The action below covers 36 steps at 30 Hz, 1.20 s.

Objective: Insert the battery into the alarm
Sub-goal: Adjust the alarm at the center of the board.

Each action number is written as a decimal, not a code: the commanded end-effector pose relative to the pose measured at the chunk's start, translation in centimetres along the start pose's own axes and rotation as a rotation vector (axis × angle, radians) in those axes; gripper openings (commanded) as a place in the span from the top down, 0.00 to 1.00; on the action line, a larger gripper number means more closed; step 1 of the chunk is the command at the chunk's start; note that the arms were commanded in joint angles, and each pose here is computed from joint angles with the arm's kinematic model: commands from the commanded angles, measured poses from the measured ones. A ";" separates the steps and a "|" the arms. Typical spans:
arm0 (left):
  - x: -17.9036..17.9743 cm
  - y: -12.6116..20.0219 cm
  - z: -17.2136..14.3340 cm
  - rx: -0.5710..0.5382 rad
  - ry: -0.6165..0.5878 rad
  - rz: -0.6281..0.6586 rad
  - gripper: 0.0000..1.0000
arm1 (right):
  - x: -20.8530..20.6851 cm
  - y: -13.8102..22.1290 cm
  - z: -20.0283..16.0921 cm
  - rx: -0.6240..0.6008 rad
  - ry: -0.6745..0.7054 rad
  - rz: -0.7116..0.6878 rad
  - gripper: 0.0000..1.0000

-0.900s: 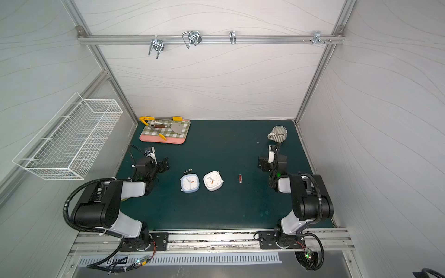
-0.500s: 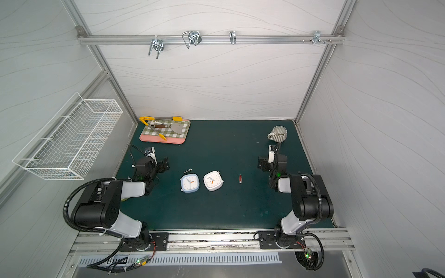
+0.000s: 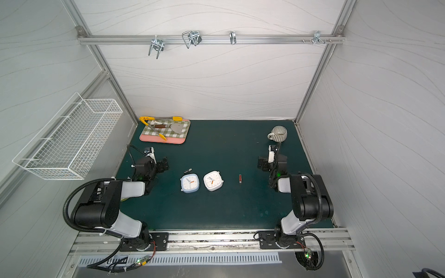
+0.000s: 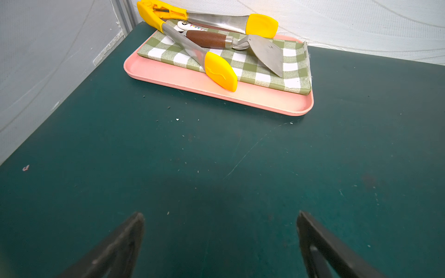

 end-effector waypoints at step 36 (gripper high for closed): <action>-11.5 13.2 5.1 0.477 0.248 -0.419 0.00 | 20.2 11.9 5.2 0.515 -0.329 0.821 0.03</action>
Point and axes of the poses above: each gripper's point midway between its finger pads, its own y axis back along the fingers, its own x axis along the line the jaws close on, z = x × y, the point moved 9 cm from there along y, back along the fingers, and after that the axes turned 11 degrees about y, right-handed, at the moved point
